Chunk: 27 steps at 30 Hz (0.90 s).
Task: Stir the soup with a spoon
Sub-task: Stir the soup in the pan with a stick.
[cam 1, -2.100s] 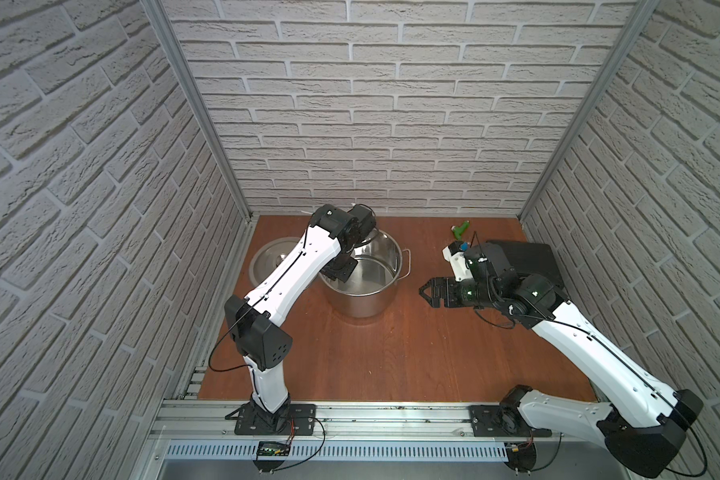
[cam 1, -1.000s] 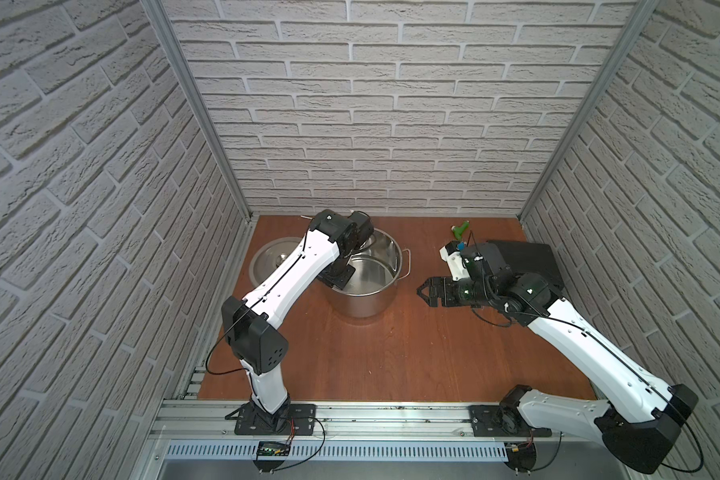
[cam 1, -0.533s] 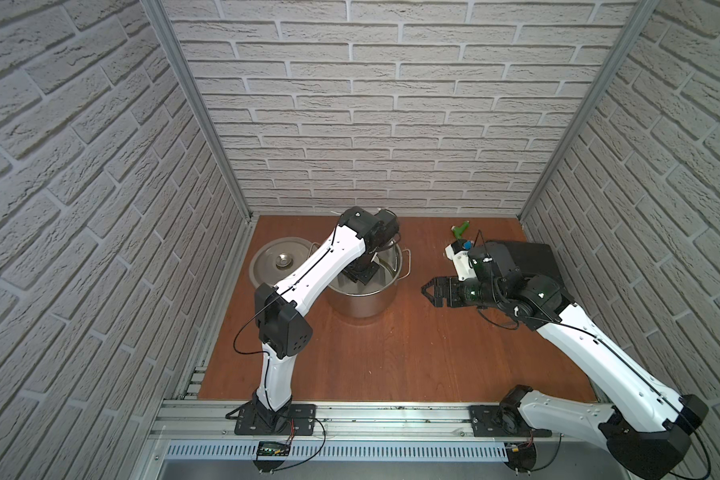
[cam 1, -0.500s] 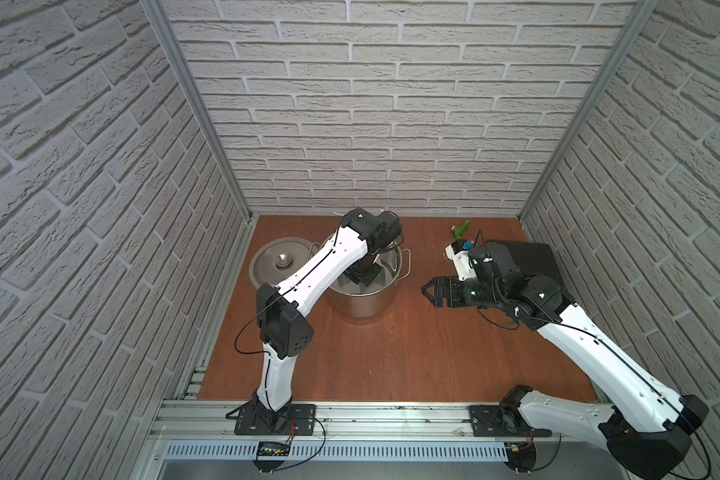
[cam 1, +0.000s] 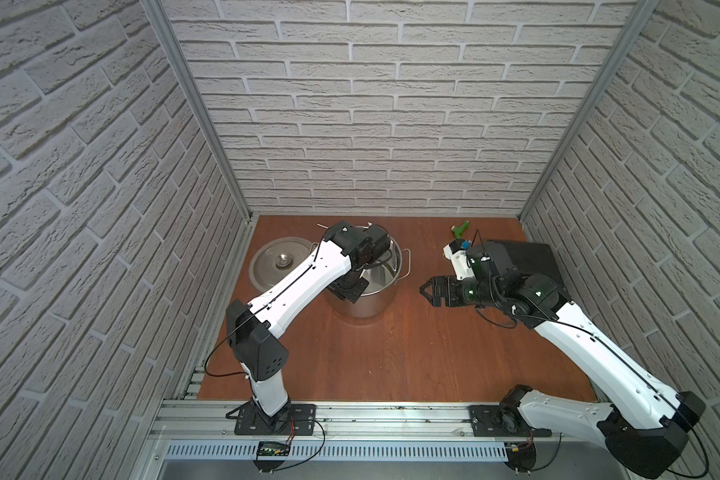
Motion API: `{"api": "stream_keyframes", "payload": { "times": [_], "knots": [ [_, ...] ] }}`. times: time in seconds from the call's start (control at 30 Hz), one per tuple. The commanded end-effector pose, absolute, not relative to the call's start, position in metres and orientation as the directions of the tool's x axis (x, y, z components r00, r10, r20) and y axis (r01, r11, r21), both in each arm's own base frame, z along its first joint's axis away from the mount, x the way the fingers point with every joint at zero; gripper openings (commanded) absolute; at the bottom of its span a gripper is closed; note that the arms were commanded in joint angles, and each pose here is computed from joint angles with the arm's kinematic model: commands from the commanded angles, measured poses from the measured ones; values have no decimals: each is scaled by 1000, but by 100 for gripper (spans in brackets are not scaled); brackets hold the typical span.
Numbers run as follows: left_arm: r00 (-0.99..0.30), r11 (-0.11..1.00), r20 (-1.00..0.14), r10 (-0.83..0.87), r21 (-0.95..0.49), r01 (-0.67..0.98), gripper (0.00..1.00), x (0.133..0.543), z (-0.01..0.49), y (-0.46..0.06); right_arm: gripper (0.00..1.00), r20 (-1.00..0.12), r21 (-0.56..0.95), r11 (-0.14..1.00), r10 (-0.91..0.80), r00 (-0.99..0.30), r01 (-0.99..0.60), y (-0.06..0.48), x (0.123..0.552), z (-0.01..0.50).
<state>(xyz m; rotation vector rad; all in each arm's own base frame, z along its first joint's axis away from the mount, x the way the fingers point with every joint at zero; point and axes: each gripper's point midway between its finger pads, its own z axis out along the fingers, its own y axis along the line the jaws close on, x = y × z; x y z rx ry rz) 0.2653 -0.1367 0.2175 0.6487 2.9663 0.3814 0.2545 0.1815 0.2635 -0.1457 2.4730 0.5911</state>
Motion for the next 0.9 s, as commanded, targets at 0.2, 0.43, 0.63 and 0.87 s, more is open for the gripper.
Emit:
{"api": "stream_keyframes", "payload": {
  "times": [0.2,0.43,0.63,0.87],
  "knots": [
    [-926,869,-16,377,353,348,0,289,231,-102,94,-597,402,878,36,-802,-260,187,252,276],
    [-904,871,-71,422,308,382,0,322,228,-142,94,-611,378,890,34,-791,-254,176,245,283],
    [-880,858,-63,470,266,439,0,320,221,-180,94,-612,365,899,35,-790,-243,169,239,282],
    [-881,853,-25,472,264,450,0,284,218,-176,94,-612,366,897,31,-790,-248,170,240,281]
  ]
}}
